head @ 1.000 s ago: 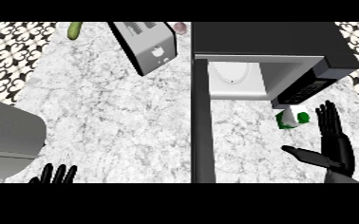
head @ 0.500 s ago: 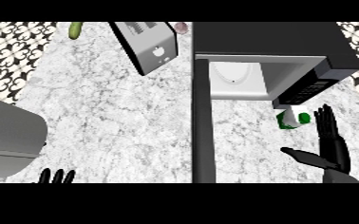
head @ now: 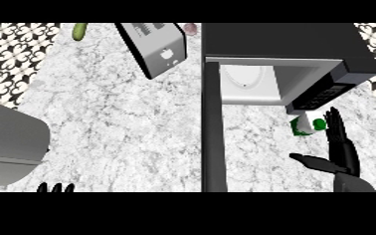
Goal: Pick up the milk, place it into the microwave and close the microwave
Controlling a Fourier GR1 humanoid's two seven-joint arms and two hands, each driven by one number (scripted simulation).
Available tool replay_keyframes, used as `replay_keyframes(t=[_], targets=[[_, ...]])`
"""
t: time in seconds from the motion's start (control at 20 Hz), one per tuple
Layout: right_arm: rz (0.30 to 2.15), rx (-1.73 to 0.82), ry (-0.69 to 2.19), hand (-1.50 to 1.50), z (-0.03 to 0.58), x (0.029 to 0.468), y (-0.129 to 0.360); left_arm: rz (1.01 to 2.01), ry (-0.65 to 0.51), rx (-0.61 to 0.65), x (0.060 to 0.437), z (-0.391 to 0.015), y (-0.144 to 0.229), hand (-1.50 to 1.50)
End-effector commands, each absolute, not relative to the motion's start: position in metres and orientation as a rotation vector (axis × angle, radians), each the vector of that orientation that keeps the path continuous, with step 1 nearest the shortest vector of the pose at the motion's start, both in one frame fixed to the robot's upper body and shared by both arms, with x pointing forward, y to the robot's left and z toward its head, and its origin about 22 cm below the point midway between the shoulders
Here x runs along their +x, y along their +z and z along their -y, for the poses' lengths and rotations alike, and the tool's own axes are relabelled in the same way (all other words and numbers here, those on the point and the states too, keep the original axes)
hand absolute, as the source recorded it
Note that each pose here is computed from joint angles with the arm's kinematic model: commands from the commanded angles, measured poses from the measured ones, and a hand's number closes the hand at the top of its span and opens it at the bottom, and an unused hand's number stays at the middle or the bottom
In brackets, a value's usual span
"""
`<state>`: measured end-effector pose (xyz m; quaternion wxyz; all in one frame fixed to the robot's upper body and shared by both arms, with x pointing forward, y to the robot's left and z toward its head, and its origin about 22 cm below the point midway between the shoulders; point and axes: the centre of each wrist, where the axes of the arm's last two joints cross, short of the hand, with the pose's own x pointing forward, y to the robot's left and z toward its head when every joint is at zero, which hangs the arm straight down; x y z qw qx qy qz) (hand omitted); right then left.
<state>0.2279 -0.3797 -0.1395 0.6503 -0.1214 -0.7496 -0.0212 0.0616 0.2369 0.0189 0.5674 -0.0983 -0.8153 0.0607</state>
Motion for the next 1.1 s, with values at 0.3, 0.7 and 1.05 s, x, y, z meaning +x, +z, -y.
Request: replay_keyframes(t=[0.3, 0.7, 1.05], targets=[[1.782, -0.207, -0.075, -1.5, 0.381, 0.237, -0.135, 1.922, 0.123, -0.251, 0.051, -0.245, 0.03, -1.5], [1.811, -0.332, -0.091, 1.5, 0.35, 0.252, -0.14, 1.912, 0.14, -0.239, 0.062, -0.227, 0.02, -1.5], [1.826, -0.464, -0.044, 1.5, 0.357, 0.276, -0.12, 1.911, 0.143, -0.258, 0.056, -0.229, 0.012, -1.5]])
